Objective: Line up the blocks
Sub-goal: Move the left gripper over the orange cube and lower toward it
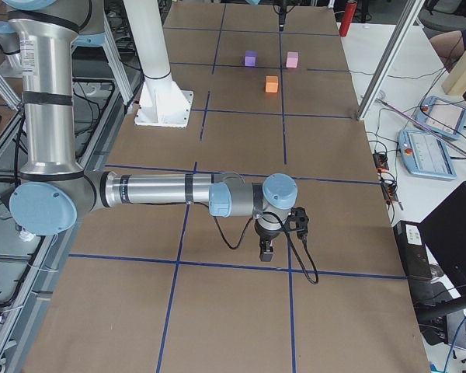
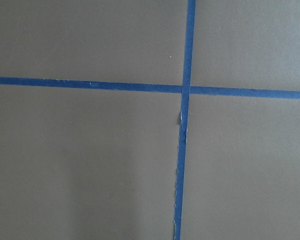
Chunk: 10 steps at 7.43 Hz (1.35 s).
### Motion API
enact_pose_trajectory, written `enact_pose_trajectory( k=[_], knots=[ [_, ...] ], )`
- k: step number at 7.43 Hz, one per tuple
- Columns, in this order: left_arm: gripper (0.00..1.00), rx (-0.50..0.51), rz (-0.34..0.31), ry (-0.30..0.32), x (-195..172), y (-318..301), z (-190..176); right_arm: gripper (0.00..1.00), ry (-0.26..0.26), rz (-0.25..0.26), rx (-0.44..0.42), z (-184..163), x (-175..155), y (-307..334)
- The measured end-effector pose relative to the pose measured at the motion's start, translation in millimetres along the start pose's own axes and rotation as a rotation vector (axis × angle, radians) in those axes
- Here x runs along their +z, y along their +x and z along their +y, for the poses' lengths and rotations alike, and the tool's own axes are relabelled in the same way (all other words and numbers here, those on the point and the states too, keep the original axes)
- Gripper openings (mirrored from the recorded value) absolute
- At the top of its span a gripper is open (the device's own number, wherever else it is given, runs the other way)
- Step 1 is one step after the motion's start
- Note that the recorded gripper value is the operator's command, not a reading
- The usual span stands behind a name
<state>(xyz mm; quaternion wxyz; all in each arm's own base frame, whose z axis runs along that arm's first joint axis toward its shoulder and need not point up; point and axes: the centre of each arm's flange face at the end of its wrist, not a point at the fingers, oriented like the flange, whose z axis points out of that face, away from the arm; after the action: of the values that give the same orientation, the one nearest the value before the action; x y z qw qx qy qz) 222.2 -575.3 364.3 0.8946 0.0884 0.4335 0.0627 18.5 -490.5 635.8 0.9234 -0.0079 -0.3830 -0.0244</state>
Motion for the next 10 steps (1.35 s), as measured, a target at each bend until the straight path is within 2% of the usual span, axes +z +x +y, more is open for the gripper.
enact_pose_trajectory(
  k=[1, 3, 6, 10],
  knots=[
    [1.0, 0.051, 0.011, -0.002, 15, 47, -6, 1.0, 0.0, 0.0, 0.0, 0, 0, 0],
    [1.0, 0.085, 0.019, -0.022, 52, 135, -6, 1.0, 0.0, 0.0, 0.0, 0, 0, 0],
    [1.0, 0.087, -0.021, -0.019, 93, 197, 14, 1.0, 0.0, 0.0, 0.0, 0, 0, 0],
    [1.0, -0.064, -0.046, -0.045, 125, 223, 7, 1.0, 0.0, 0.0, 0.0, 0, 0, 0]
  ],
)
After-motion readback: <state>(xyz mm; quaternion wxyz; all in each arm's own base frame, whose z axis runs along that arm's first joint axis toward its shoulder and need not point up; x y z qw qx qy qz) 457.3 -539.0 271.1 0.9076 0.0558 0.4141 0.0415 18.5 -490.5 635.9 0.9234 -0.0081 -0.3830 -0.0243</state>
